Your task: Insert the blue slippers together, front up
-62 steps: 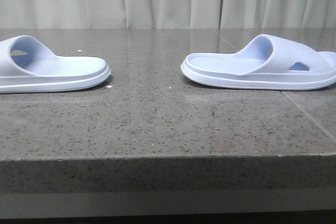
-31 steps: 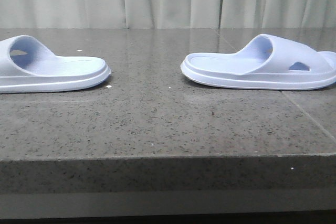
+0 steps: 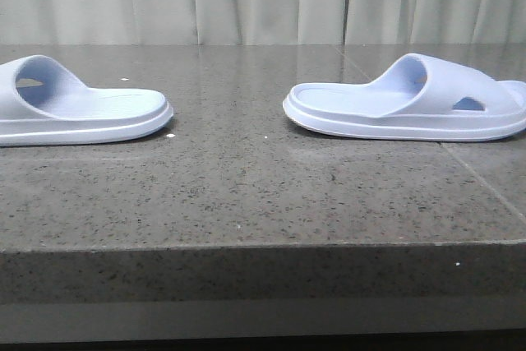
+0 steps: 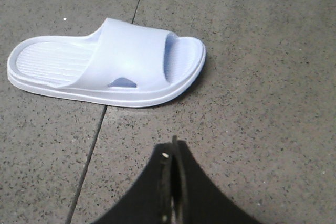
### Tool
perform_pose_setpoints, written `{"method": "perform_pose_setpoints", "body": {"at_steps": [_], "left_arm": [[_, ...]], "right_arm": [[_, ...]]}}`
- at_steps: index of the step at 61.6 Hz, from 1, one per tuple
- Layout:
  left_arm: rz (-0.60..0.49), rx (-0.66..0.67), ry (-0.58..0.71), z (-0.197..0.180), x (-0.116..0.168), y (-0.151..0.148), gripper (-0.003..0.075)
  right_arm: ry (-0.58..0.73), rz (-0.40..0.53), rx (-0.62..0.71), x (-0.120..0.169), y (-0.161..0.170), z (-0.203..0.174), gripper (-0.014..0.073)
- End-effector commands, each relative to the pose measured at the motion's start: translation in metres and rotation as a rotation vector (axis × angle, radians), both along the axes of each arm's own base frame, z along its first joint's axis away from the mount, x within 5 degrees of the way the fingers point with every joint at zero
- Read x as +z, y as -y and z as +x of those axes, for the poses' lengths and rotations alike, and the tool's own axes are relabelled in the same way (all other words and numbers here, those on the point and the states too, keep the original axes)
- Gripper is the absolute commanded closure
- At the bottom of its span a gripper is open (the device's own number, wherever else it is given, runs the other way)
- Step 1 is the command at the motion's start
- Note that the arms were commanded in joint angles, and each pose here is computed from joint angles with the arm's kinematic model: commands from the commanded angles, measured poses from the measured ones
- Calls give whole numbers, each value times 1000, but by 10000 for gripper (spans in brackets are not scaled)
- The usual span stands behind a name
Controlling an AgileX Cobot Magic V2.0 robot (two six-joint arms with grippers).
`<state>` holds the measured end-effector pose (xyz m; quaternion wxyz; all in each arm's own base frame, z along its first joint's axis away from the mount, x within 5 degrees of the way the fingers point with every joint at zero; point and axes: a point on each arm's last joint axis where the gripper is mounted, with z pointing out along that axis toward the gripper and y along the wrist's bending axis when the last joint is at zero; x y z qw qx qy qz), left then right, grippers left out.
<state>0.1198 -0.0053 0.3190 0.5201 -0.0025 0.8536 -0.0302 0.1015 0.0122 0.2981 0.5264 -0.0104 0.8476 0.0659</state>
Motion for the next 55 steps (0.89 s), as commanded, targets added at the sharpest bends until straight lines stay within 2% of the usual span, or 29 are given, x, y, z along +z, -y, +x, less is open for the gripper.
{"method": "perform_pose_setpoints", "body": {"at_steps": [1, 6, 11, 16, 29, 36, 46, 55], "left_arm": [[-12, -3, 86, 6, 15, 1, 666], [-11, -3, 75, 9, 14, 1, 529], [-12, -2, 82, 10, 14, 1, 344], [-12, -1, 95, 10, 15, 1, 267], [-5, -2, 76, 11, 17, 1, 281], [55, 0, -19, 19, 26, -2, 281], [139, 10, -207, 50, 33, -6, 281], [87, 72, -311, 86, 28, -18, 281]], "right_arm": [[78, -24, -18, 15, 3, 4, 550], [73, -31, -18, 14, 3, 4, 365], [76, -31, -18, 14, 3, 4, 176], [81, -31, -19, 15, 3, 4, 83], [80, -7, -18, 15, 2, 4, 74], [81, -7, -18, 15, 2, 4, 74], [81, -7, -18, 15, 2, 4, 74], [81, -7, -18, 15, 2, 4, 74]]}}
